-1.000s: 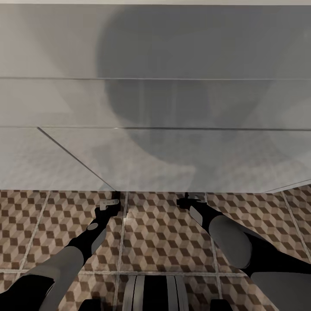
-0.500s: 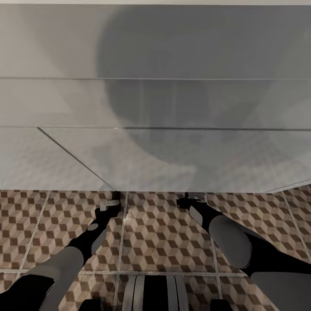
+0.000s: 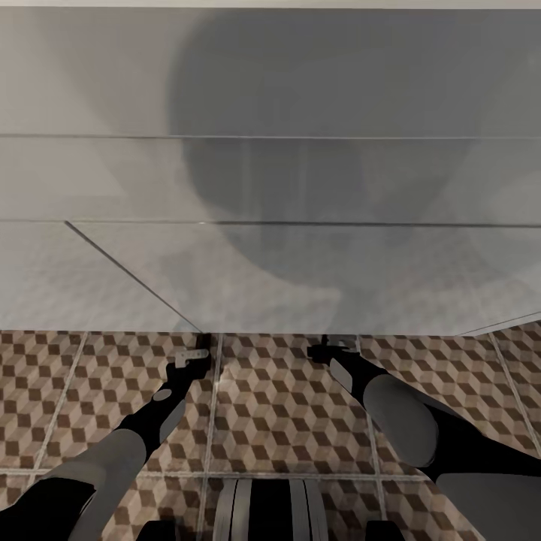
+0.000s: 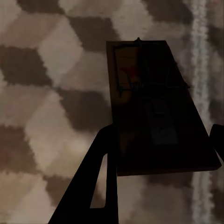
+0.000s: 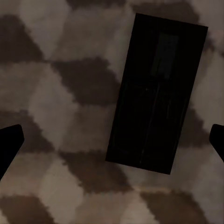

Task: Take the four mousetraps from the cabinet in the bathroom and place them on the bathroom floor. Make sure all four end up on the same floor surface, and ensure that at least two of them are either under or directly next to the same bathroom sink.

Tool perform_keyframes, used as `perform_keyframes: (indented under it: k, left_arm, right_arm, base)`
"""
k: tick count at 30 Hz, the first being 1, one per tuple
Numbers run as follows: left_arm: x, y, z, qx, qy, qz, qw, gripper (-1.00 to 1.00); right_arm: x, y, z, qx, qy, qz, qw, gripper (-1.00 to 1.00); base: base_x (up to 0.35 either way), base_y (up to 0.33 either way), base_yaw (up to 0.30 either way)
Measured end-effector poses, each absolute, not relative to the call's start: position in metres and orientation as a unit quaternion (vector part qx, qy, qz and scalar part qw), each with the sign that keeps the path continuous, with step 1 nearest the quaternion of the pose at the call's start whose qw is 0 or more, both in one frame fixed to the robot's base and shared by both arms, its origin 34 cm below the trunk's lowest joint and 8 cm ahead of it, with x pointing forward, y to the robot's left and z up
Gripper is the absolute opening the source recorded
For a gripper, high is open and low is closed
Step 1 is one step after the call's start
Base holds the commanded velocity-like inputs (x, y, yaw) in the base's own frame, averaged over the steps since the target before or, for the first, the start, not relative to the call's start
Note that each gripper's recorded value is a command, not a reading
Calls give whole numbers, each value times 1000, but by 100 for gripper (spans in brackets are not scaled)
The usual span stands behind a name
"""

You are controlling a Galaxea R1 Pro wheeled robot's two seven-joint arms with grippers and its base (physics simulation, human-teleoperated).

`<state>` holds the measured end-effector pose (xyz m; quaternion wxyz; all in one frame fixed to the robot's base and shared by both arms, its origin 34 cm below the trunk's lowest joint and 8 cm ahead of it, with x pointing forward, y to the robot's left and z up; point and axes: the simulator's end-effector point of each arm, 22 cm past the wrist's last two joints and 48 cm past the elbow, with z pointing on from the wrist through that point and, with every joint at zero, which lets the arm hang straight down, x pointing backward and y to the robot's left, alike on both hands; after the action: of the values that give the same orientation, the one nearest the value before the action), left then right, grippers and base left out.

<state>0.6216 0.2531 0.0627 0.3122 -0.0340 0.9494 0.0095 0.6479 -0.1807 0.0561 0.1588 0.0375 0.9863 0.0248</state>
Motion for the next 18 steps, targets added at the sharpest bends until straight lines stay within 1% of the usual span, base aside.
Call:
perform_keyframes:
  k: [11,18]
  left_arm:
    - [644,243,76,-34,940,1,340,-100]
    - [681,229,95,-36,928,-10,371,-100]
  right_arm:
    - [648,-182,56,37,986,24,158,100]
    - [649,-182,56,37,986,24,160,100]
  base:
    - [0,0,0]
    - [0,0,0]
